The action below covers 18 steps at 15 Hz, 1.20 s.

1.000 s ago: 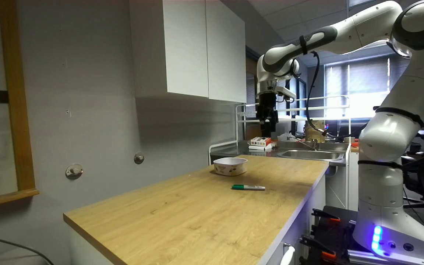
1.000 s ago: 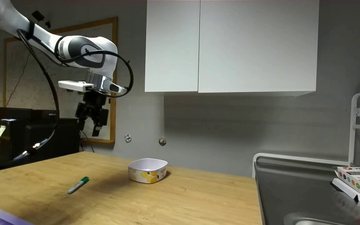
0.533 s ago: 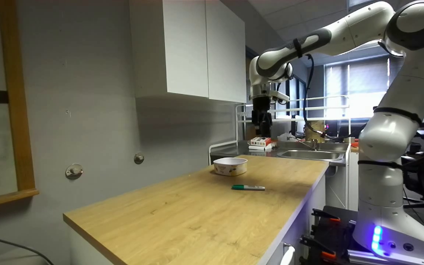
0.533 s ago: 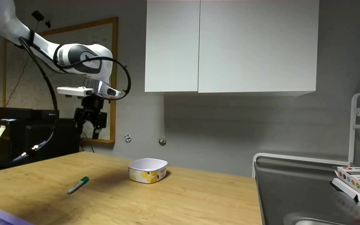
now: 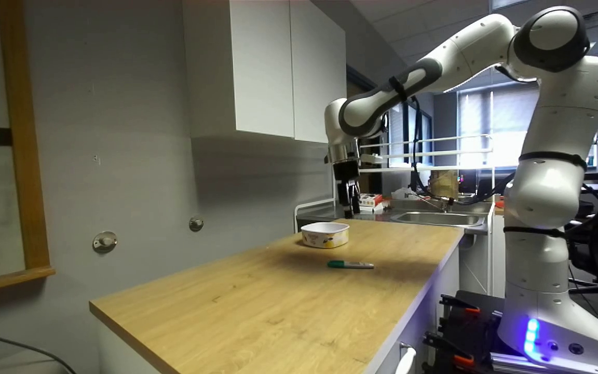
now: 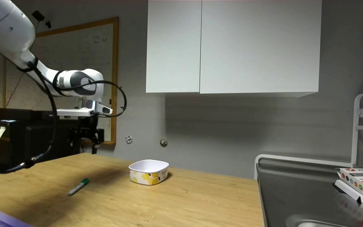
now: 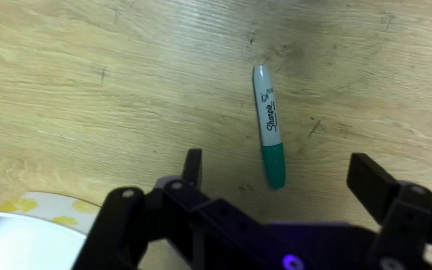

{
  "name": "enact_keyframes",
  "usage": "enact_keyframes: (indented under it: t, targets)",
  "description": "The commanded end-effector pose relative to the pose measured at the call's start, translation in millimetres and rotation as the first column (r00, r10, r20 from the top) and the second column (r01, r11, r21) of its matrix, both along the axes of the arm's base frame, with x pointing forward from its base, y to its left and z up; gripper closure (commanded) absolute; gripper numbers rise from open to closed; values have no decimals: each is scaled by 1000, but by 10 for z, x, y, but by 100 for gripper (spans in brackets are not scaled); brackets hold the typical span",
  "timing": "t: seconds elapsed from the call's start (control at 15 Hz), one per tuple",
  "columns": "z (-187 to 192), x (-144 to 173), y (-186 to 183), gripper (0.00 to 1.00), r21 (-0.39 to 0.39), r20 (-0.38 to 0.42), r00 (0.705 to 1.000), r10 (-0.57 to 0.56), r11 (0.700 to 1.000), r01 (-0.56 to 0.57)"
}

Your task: Put the marker in the bowl

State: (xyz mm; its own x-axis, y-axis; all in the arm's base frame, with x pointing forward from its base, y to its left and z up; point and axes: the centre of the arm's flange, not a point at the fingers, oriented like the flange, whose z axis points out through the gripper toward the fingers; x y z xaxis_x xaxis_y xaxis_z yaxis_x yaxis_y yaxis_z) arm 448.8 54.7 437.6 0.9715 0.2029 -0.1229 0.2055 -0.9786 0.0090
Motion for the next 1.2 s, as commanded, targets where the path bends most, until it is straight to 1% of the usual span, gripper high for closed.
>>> enact_keyframes:
  t: [0.0, 0.2, 0.47, 0.93, 1.0, 1.07, 1.13]
  targets:
    - [-371, 258, 117, 0, 11, -37, 991, 130, 991, -130]
    - [-685, 346, 189, 0, 26, -61, 978, 199, 980, -198]
    - [-1058, 415, 275, 0, 34, -104, 960, 261, 965, -259]
    - [-1620, 368, 426, 0, 44, -183, 933, 311, 950, -309]
    - [-1655, 359, 427, 25, 42, -186, 929, 319, 947, -317]
    - [-1671, 363, 423, 25, 37, -189, 928, 322, 946, -321]
    - [-1669, 366, 424, 31, 33, -192, 927, 322, 946, -322]
